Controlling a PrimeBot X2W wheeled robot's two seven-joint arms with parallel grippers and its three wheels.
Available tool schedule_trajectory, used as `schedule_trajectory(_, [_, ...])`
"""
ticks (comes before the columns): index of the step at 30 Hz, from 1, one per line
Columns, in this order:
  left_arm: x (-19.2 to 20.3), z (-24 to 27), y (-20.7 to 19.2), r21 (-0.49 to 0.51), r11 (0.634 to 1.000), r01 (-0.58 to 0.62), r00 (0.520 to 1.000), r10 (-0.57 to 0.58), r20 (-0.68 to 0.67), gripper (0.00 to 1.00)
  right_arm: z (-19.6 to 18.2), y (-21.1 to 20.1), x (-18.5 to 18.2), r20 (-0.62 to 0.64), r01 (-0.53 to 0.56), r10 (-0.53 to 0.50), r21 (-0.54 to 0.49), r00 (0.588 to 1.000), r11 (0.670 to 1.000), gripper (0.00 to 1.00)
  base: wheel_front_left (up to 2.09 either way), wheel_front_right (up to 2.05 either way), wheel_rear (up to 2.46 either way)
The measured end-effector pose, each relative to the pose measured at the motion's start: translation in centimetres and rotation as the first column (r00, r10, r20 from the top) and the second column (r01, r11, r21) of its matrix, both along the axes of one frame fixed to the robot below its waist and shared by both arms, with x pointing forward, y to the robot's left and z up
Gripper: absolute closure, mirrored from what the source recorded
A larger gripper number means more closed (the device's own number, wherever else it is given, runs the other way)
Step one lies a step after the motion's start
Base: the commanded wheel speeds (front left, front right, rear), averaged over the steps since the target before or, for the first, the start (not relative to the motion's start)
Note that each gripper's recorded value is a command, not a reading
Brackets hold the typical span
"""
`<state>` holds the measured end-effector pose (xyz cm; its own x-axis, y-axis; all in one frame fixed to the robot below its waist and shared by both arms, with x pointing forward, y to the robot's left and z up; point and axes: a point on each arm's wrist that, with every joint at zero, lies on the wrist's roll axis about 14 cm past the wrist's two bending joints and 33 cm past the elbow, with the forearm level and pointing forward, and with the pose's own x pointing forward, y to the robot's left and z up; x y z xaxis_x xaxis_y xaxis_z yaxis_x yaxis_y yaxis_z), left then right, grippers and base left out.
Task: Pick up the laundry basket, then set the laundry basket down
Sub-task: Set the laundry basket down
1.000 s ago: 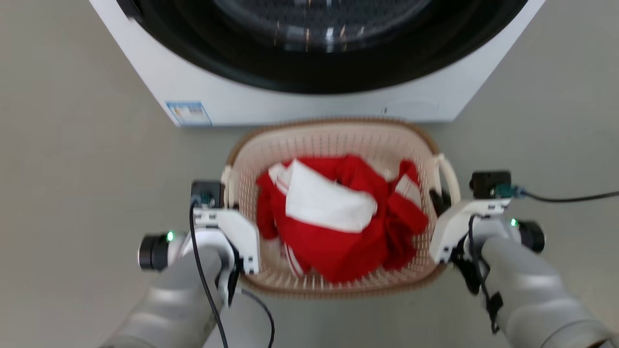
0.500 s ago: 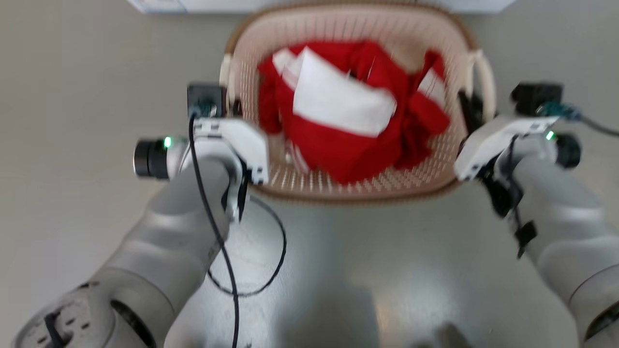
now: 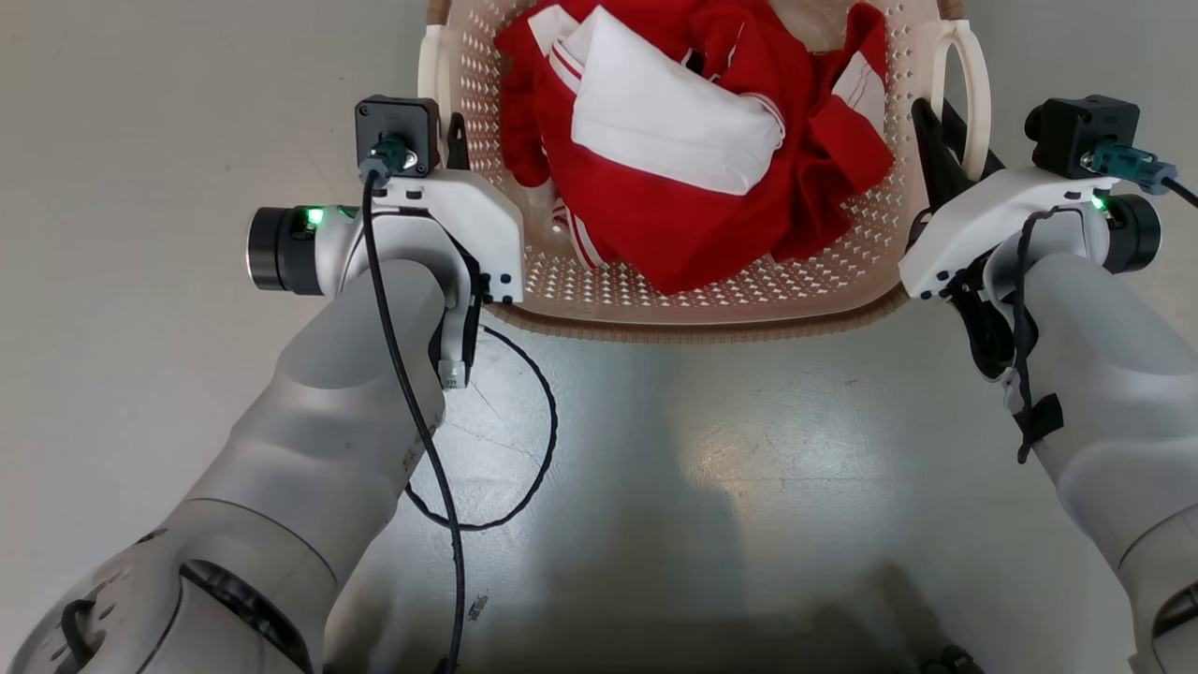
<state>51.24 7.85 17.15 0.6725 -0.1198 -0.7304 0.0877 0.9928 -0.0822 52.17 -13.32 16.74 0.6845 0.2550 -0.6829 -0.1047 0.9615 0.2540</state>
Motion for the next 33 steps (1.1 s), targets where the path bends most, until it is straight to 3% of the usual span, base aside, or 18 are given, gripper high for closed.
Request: schedule_trajectory(33, [0.5,-2.8,0.2,0.019,1.000,0.010,1.000,-0.010,-0.002,1.00,-2.9,-0.4,-0.7,-0.027,0.024,-0.024,-0.004,0.999,1.000,1.00,0.00,0.00,0.00])
